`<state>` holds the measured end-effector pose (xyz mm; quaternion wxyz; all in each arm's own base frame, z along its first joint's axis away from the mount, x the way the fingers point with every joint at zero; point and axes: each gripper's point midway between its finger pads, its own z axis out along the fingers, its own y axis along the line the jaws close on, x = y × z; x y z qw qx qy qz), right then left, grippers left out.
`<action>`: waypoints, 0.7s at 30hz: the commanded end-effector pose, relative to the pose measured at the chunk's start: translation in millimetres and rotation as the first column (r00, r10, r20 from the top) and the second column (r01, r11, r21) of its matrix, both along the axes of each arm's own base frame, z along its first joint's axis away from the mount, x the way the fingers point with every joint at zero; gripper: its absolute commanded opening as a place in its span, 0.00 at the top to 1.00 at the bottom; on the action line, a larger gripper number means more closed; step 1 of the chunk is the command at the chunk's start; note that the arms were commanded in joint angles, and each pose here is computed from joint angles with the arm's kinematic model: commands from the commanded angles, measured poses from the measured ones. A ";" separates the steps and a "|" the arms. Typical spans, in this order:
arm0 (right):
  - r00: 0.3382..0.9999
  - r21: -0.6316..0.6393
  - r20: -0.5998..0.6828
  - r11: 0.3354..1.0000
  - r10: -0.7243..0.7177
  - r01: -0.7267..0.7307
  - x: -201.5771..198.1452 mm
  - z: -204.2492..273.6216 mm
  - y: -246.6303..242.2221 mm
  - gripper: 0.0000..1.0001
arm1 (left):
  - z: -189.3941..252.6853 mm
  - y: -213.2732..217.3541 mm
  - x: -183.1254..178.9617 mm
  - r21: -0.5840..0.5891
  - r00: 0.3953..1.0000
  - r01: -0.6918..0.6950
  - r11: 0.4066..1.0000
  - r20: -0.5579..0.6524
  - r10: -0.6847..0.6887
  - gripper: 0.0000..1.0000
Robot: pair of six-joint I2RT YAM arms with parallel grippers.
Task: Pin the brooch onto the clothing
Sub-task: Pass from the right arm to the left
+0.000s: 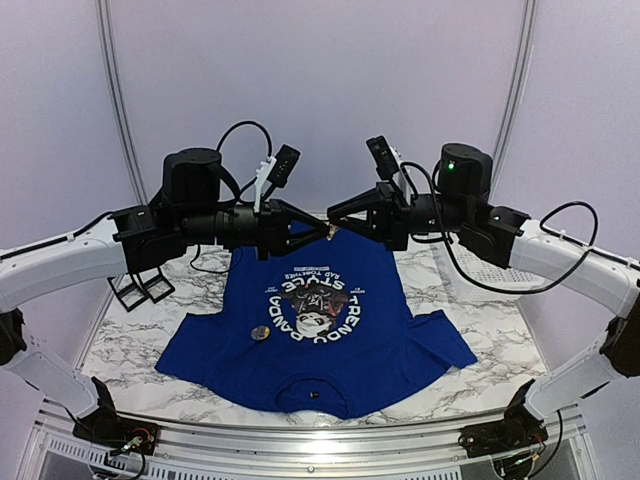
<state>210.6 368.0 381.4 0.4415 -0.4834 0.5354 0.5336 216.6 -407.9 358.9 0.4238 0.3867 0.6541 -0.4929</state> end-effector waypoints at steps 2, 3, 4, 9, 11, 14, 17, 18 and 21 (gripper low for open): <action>0.998 0.034 0.056 0.999 0.004 -0.006 -7.1 22.7 0.6 1.00 | 12.8 -0.6 4.4 -0.041 1.000 -0.017 0.999 0.025 0.018 0.93; 0.998 0.034 0.059 0.999 0.007 -0.009 -7.8 23.2 0.8 1.00 | 14.0 0.1 4.5 -0.045 0.999 -0.020 0.999 0.027 0.022 0.96; 0.998 0.031 0.058 0.999 0.006 -0.008 -7.4 22.3 1.1 1.00 | 13.5 0.5 4.7 -0.048 0.999 -0.022 0.999 0.028 0.023 1.00; 0.999 0.027 0.051 1.000 -0.011 0.010 -4.6 21.2 1.5 1.00 | 17.2 4.0 1.3 -0.079 0.999 -0.020 0.997 0.039 0.023 1.00; 0.998 0.031 0.049 0.999 -0.035 0.034 -0.6 23.8 0.1 0.90 | 17.9 7.5 1.3 -0.089 0.999 -0.033 0.995 0.040 0.037 1.00; 0.997 0.080 0.056 0.996 -0.048 0.044 2.2 40.2 -12.5 0.65 | 15.0 10.0 4.8 -0.086 0.997 -0.067 0.994 0.037 0.070 1.00; 0.996 0.159 0.064 0.986 -0.064 0.053 7.5 54.5 -36.4 0.47 | 17.9 12.5 2.2 -0.107 0.992 -0.097 0.990 0.073 0.105 1.00; 0.995 0.177 0.063 0.982 -0.071 0.059 8.9 54.2 -43.1 0.44 | 22.2 13.6 -0.2 -0.130 0.989 -0.105 0.986 0.092 0.117 1.00; 0.995 0.197 0.050 0.978 -0.086 0.075 9.7 45.3 -50.8 0.40 | 36.8 17.6 -10.0 -0.224 0.980 -0.109 0.968 0.136 0.142 1.00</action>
